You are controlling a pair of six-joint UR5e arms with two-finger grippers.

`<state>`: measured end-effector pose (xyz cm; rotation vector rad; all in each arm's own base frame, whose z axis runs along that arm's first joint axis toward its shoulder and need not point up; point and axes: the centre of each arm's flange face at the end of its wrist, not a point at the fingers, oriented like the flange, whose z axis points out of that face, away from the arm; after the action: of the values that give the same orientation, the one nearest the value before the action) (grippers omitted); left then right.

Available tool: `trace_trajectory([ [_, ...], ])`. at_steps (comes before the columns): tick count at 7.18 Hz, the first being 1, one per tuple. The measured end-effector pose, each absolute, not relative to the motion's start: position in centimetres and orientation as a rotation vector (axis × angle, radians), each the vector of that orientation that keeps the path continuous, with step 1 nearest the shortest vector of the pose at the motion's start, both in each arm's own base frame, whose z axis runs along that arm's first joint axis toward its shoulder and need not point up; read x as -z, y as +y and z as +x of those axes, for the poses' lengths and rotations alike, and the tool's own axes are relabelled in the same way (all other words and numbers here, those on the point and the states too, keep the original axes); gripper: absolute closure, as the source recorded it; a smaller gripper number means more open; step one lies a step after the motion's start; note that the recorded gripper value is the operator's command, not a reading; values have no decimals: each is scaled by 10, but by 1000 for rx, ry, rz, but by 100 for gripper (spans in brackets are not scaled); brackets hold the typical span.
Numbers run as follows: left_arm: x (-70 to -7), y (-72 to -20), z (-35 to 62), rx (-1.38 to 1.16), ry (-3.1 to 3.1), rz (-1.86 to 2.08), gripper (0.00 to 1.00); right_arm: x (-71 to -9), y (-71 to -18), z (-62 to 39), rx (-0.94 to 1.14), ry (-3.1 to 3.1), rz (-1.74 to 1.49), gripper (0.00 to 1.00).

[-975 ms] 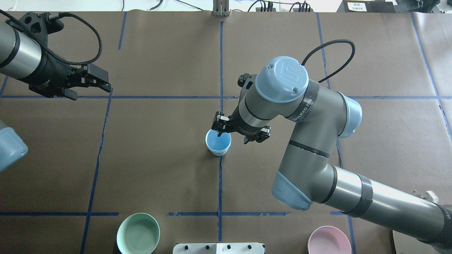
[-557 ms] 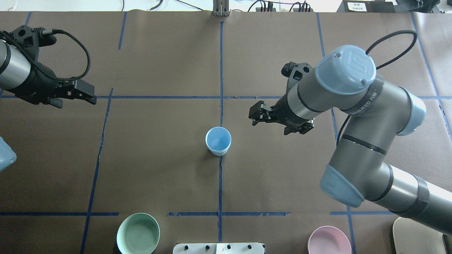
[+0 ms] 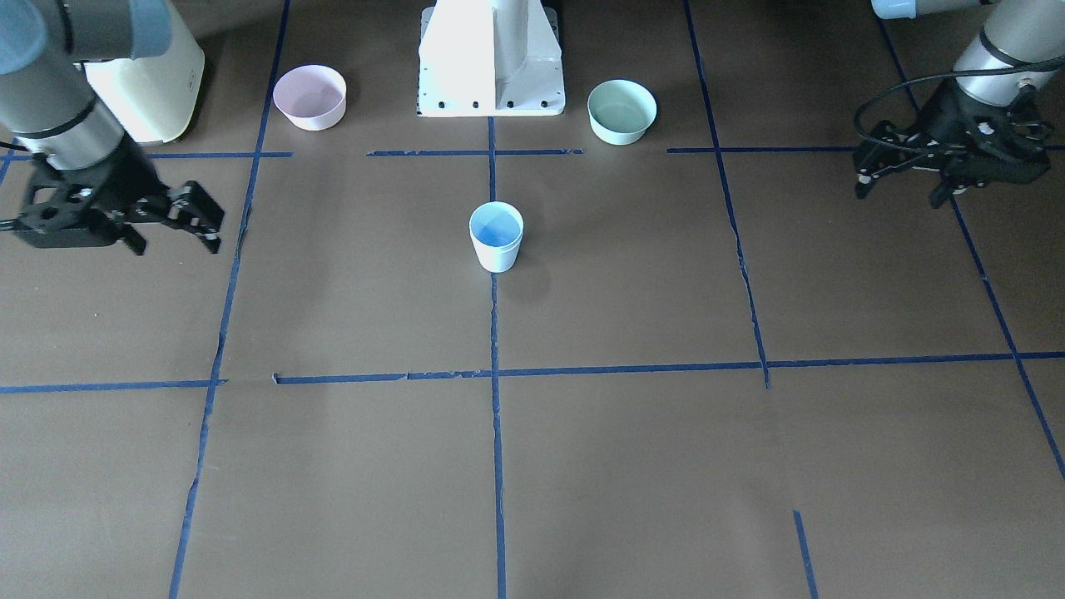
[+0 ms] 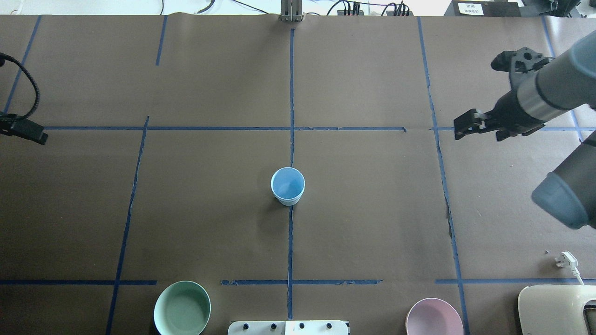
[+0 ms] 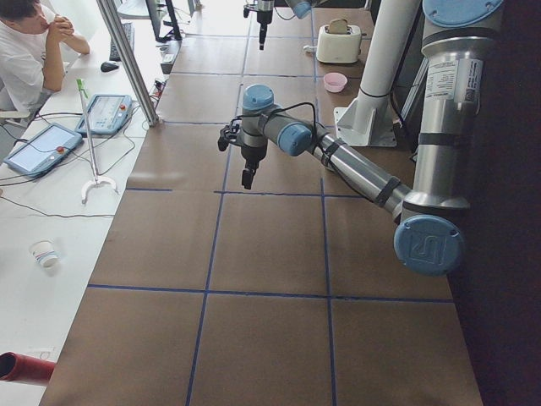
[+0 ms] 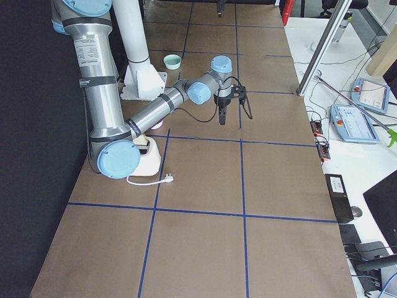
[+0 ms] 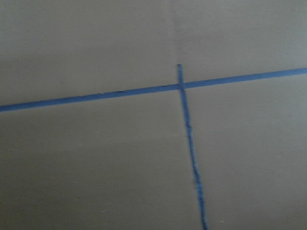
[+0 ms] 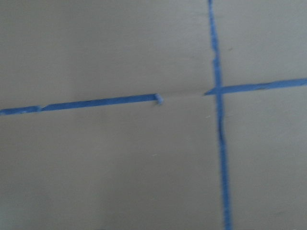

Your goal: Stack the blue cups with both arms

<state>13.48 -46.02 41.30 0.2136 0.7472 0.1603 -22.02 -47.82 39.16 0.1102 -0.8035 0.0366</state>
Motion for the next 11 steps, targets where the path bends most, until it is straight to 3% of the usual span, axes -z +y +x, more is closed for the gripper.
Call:
trace_trajectory([
  [6, -568, -499, -38, -264, 762, 218, 0, -597, -507, 7, 205, -769, 141, 0],
  [8, -605, -500, -50, -242, 817, 160, 0, -619, -506, 31, 211, -786, 142, 0],
  [11, -611, -495, -49, -195, 908, 89, 0, -621, -510, 34, 208, -787, 145, 0],
])
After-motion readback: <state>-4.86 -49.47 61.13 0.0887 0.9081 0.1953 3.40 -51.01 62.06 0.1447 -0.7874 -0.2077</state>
